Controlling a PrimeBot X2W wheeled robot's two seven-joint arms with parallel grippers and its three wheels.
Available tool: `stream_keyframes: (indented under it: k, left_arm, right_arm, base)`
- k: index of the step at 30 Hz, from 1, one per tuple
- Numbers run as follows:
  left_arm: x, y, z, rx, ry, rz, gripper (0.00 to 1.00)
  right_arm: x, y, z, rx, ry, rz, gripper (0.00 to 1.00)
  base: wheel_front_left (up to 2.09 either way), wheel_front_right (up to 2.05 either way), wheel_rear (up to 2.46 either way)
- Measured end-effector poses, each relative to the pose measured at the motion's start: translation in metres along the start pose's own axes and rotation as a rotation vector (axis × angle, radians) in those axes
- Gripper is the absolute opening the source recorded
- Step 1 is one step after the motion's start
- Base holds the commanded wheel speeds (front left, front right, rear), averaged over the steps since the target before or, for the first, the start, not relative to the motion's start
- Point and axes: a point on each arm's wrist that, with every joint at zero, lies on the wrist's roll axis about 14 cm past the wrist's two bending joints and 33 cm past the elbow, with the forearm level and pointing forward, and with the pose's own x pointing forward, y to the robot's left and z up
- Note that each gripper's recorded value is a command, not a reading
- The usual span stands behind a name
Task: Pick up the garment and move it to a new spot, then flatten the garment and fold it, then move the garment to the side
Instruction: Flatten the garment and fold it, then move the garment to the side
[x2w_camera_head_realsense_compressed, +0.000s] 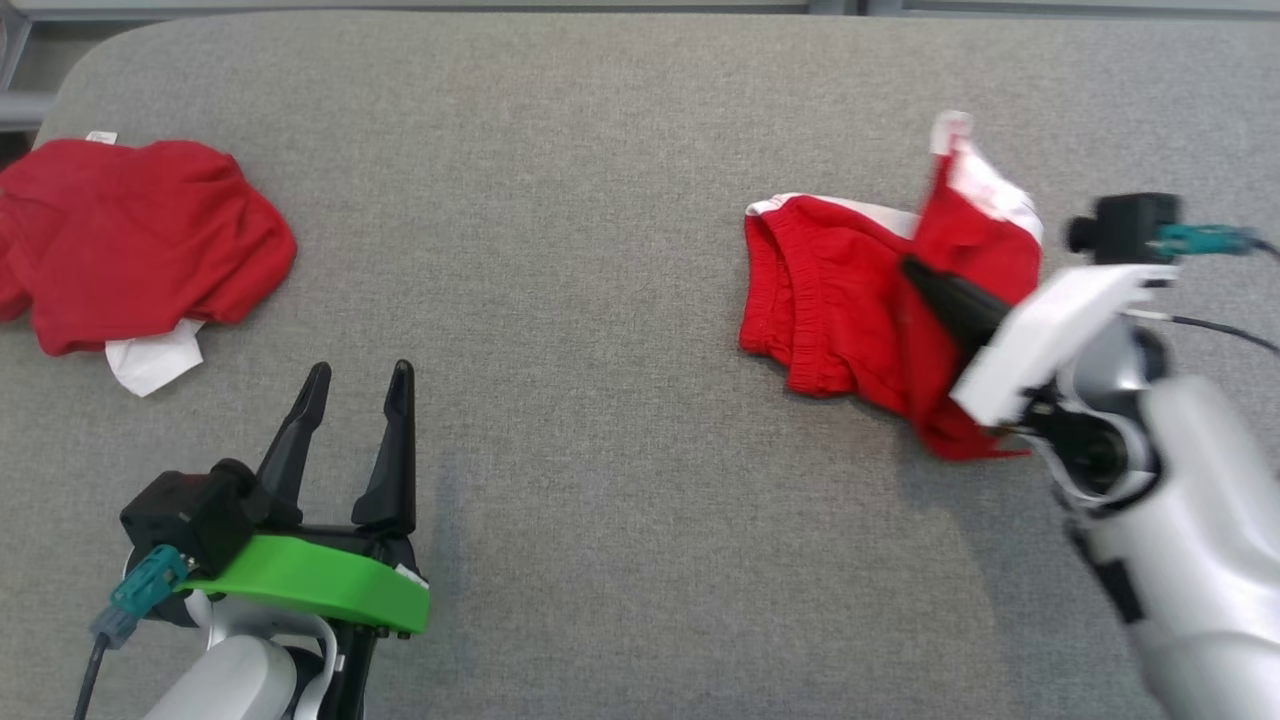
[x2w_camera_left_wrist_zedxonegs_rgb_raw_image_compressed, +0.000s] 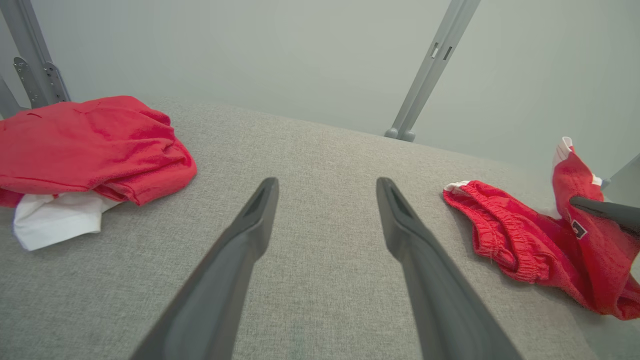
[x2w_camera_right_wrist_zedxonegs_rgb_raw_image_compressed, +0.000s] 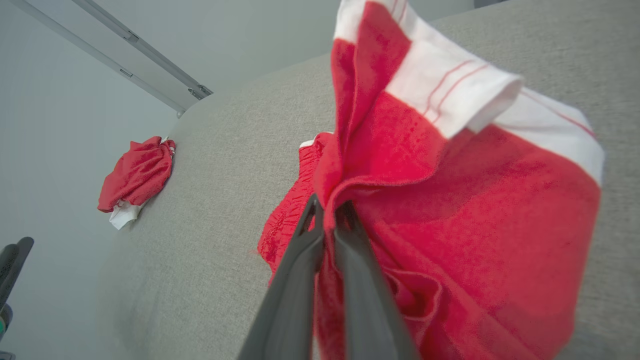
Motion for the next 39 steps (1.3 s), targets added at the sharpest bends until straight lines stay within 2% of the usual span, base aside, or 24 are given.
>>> stream_keyframes:
  k: [5,14,15,16,17,27,30,35,39]
  left_arm:
    - [-0.002,0.004,-0.008,0.006,0.029,0.006,1.0]
    - [-0.003,0.013,-0.016,0.02,0.059,0.032,1.0]
    - [-0.002,0.013,-0.016,0.021,0.06,0.032,1.0]
    - [-0.002,0.013,-0.016,0.021,0.06,0.031,1.0]
    - [-0.001,0.012,-0.016,0.02,0.059,0.029,1.0]
    - [0.006,0.002,-0.02,0.013,0.063,-0.004,1.0]
    - [0.007,0.0,-0.019,0.009,0.06,-0.008,1.0]
    - [0.01,-0.005,-0.016,0.003,0.044,-0.022,1.0]
    - [0.014,-0.005,-0.017,0.014,0.037,-0.025,1.0]
  right_arm:
    - [0.043,0.033,-0.023,0.033,0.031,0.03,0.0]
    - [0.076,0.044,-0.052,0.0,0.102,0.024,0.0]
    - [0.077,0.045,-0.054,-0.014,0.11,0.026,0.12]
    - [0.078,0.047,-0.055,-0.034,0.112,0.029,0.49]
    - [0.079,0.048,-0.055,-0.051,0.112,0.032,1.0]
    - [0.069,0.086,-0.021,-0.122,-0.036,0.138,1.0]
    - [0.057,0.079,-0.02,-0.123,-0.056,0.13,1.0]
    - [0.008,-0.011,-0.038,-0.186,-0.007,-0.082,1.0]
    - [-0.017,-0.046,-0.055,-0.168,0.033,-0.183,1.0]
  base:
    - [0.0,0.0,0.0]
    - [0.0,0.0,0.0]
    - [0.0,0.0,0.0]
    - [0.0,0.0,0.0]
    - [0.0,0.0,0.0]
    - [0.0,0.0,0.0]
    - [0.0,0.0,0.0]
    - [0.0,0.0,0.0]
    - [0.0,0.0,0.0]
